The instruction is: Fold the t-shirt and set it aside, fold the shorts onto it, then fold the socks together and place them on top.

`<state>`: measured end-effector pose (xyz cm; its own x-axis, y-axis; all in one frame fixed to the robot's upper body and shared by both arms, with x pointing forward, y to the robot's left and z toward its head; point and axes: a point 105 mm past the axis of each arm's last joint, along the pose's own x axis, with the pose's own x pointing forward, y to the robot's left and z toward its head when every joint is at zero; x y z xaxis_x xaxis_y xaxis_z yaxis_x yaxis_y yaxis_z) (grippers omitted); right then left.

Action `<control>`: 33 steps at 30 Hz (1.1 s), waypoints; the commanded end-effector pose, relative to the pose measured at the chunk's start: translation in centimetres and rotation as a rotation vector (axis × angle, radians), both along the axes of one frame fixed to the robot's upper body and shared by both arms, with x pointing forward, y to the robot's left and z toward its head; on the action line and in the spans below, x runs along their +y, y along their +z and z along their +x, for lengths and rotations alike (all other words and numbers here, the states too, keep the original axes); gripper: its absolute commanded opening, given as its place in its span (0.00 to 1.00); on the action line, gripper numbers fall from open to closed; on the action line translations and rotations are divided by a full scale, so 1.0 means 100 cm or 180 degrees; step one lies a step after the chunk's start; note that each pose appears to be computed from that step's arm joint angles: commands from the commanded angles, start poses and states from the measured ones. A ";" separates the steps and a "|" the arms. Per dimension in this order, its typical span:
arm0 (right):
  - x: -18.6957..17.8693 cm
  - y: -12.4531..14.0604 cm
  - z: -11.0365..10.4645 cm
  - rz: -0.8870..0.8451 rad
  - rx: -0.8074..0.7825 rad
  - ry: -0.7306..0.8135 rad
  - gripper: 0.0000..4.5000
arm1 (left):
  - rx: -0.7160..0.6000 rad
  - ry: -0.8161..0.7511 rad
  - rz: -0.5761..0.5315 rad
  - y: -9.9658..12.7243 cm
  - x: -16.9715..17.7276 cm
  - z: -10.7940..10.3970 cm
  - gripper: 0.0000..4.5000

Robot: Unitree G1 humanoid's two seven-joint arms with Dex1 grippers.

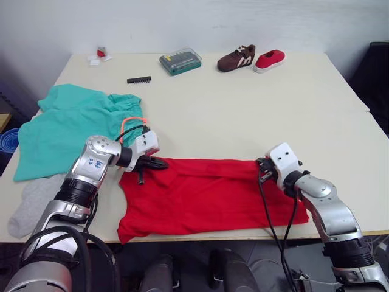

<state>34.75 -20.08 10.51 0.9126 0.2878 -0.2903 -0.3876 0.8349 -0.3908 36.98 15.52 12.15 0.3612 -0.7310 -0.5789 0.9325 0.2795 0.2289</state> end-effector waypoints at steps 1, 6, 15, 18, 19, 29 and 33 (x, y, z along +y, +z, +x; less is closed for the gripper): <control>-0.042 -0.010 -0.002 -0.0229 0.0066 -0.0455 0.01 | -0.0094 0.0265 0.0108 -0.006 0.020 0.007 0.01; -0.027 0.028 -0.009 0.0225 -0.0448 -0.0173 0.01 | -0.0024 0.0307 -0.0781 0.042 0.029 -0.006 0.01; 0.040 0.057 -0.046 0.0464 -0.0575 0.0978 0.01 | 0.0067 0.0110 -0.0294 0.038 0.054 -0.045 0.01; 0.052 0.050 -0.047 0.0427 -0.0507 0.1130 0.01 | 0.0052 0.0146 -0.0146 0.024 0.050 -0.039 0.01; 0.053 0.048 -0.044 0.0380 -0.0511 0.1125 0.01 | 0.0033 0.0172 -0.0089 0.020 0.049 -0.035 0.01; 0.027 -0.003 -0.023 -0.0191 0.0121 0.0690 0.01 | 0.0137 0.0169 0.0414 -0.012 0.060 -0.032 0.01; 0.017 -0.009 -0.021 -0.0204 0.0215 0.0519 0.01 | 0.0309 0.0121 0.0826 -0.021 0.088 -0.048 0.01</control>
<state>32.59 -17.08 10.21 0.8176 0.4661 -0.3381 -0.5733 0.7139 -0.4020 33.49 22.25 12.21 0.3756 -0.6263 -0.6832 0.9266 0.2686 0.2632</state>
